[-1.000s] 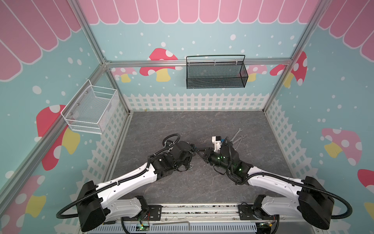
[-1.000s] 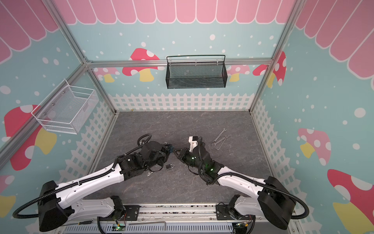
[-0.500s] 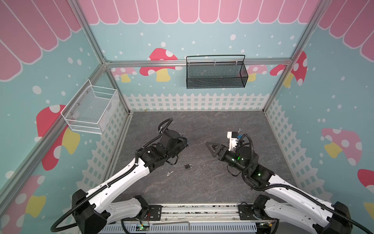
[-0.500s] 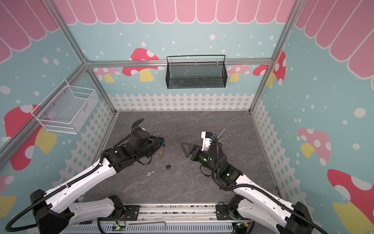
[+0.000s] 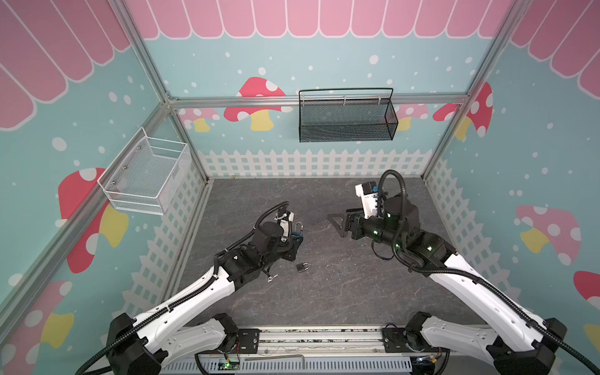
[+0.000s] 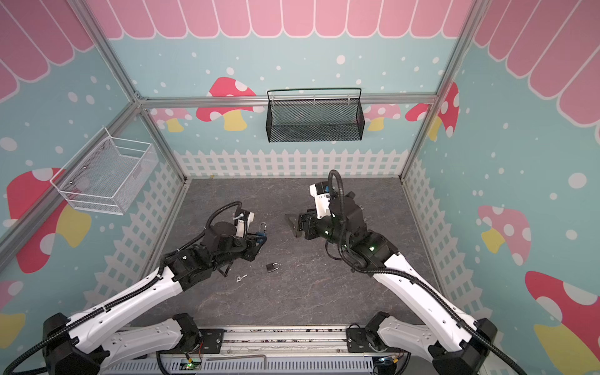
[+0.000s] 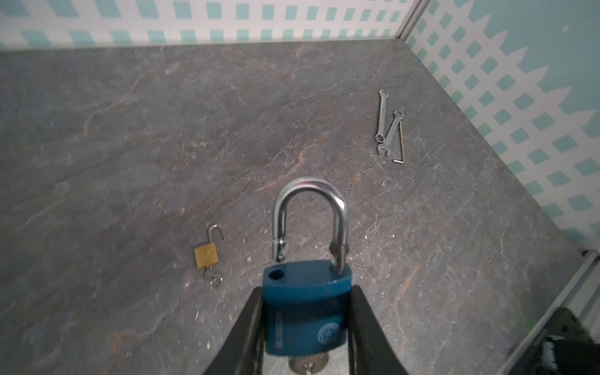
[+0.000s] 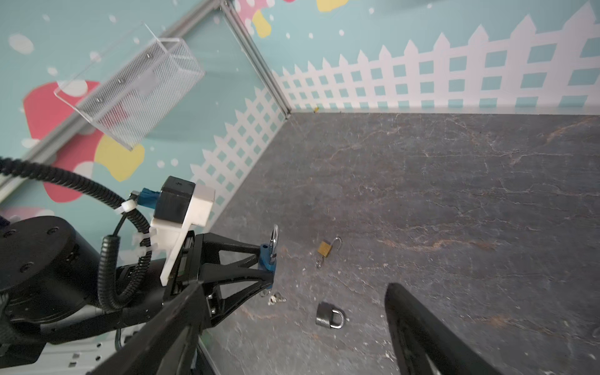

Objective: Unlock with the key

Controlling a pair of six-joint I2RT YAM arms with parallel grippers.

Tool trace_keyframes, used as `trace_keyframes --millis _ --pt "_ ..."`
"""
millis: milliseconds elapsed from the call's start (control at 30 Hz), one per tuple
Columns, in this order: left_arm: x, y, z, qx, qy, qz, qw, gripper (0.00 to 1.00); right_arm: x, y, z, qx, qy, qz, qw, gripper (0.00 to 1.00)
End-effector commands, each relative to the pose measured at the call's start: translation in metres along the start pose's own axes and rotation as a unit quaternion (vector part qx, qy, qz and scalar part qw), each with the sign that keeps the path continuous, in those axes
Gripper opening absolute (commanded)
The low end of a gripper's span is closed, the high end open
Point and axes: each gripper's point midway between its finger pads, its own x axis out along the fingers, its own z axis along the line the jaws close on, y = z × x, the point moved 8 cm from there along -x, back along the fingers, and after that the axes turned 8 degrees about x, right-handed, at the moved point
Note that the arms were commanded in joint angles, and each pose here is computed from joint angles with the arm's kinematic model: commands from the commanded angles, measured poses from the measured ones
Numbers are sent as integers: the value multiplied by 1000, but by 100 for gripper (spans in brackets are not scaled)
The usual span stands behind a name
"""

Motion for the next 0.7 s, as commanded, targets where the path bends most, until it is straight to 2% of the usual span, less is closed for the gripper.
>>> trace_keyframes --millis 0,233,333,600,667 --pt "-6 -25 -7 81 25 -130 988 0 5 16 -5 -48 19 97 994 90" --pt "7 -18 -14 102 33 -133 985 0 30 0 1 -83 28 142 986 91" --pt "8 -19 -18 109 35 -137 984 0 41 -5 -2 -94 49 153 983 91" --pt "5 -19 -21 111 35 -142 983 0 68 -17 0 -116 56 174 976 91" --pt "5 -20 -22 111 35 -143 983 0 74 -19 0 -122 62 177 975 97"
